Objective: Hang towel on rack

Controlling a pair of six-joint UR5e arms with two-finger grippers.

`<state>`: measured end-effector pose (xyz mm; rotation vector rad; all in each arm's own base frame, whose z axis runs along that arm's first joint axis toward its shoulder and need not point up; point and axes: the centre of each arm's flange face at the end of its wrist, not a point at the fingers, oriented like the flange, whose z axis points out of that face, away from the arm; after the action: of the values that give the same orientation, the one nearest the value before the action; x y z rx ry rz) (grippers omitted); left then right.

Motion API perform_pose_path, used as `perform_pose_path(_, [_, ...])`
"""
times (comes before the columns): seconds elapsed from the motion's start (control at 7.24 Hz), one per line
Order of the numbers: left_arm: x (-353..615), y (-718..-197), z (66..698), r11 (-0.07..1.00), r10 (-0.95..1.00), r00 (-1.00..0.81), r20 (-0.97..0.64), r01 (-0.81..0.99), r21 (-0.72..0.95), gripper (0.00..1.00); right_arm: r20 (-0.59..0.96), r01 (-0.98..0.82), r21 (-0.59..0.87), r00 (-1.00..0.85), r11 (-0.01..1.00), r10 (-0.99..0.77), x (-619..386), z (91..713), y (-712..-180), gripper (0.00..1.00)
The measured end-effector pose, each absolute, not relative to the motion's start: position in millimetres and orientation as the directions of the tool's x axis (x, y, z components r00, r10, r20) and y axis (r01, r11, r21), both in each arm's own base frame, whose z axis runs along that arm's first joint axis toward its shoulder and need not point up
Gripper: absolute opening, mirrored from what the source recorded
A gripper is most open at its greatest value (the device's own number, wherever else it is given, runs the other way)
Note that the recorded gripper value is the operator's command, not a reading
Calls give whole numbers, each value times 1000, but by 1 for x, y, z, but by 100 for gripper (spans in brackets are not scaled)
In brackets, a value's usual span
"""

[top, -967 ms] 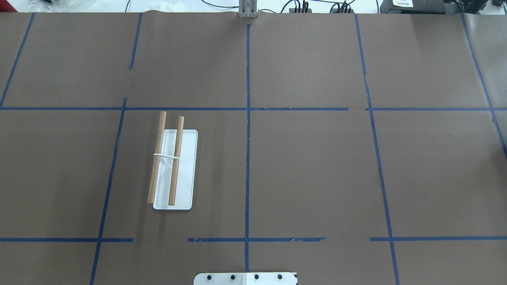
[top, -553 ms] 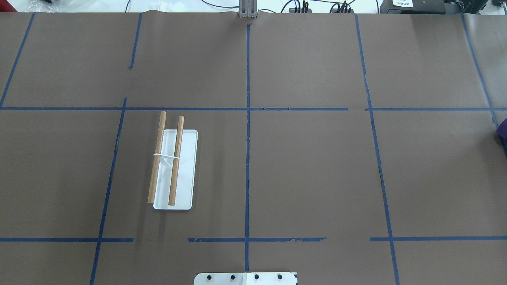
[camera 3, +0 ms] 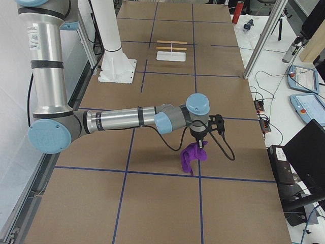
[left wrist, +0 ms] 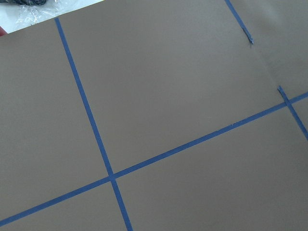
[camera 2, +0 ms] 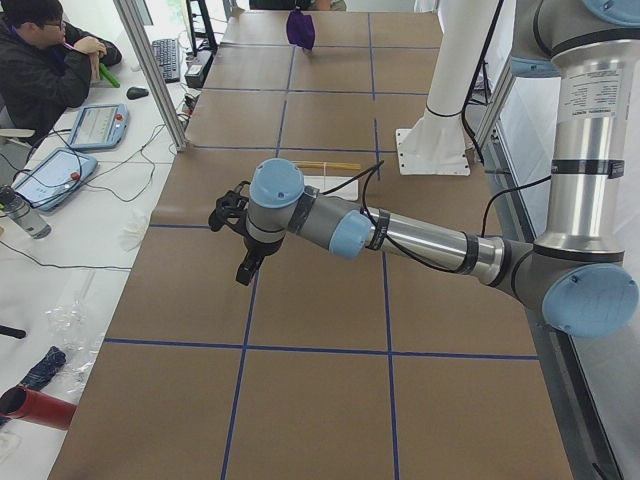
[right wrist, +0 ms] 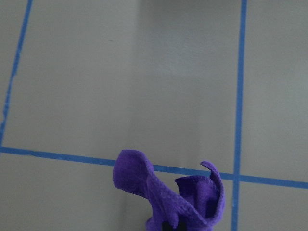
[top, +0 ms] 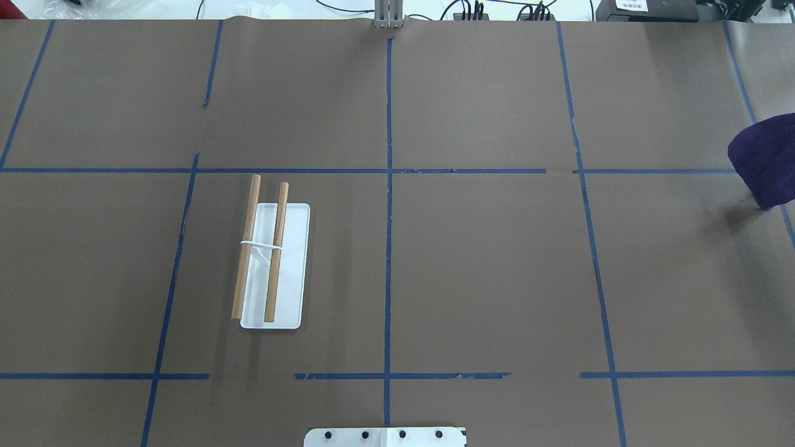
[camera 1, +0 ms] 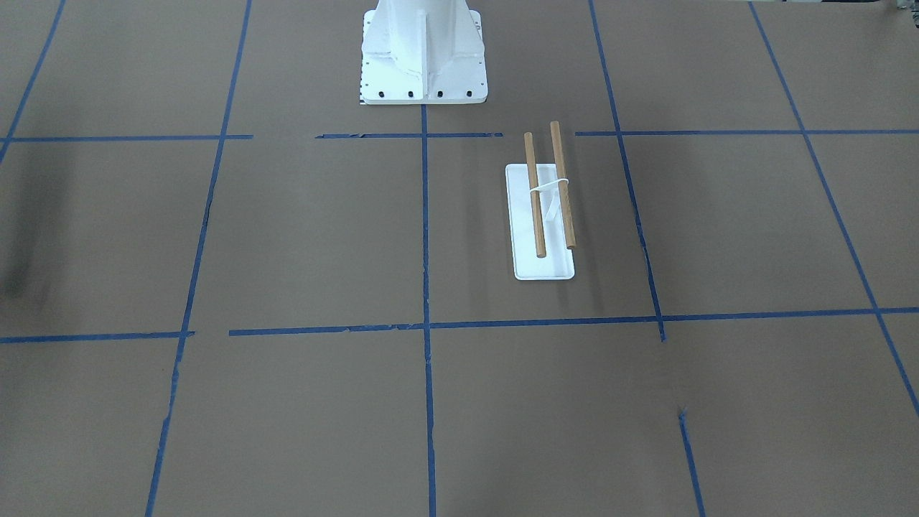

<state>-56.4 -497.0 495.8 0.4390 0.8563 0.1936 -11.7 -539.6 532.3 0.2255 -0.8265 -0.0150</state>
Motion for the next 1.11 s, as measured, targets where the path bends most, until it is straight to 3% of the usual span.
perform_pose_path(0.41, [-2,-525,425,896,335,604,-724,34,443,100,808,-135,167,586,977,-58,-102,400,-556,0])
perform_pose_path(0.83, [86,-531,346,951,196,513,-836,108,289,100,871,-178,107,492,978,-6,-180,295,-559,0])
perform_pose_path(1.11, [144,-532,285,978,68,431,-900,151,146,100,892,-146,152,447,977,-72,-223,247,-544,0])
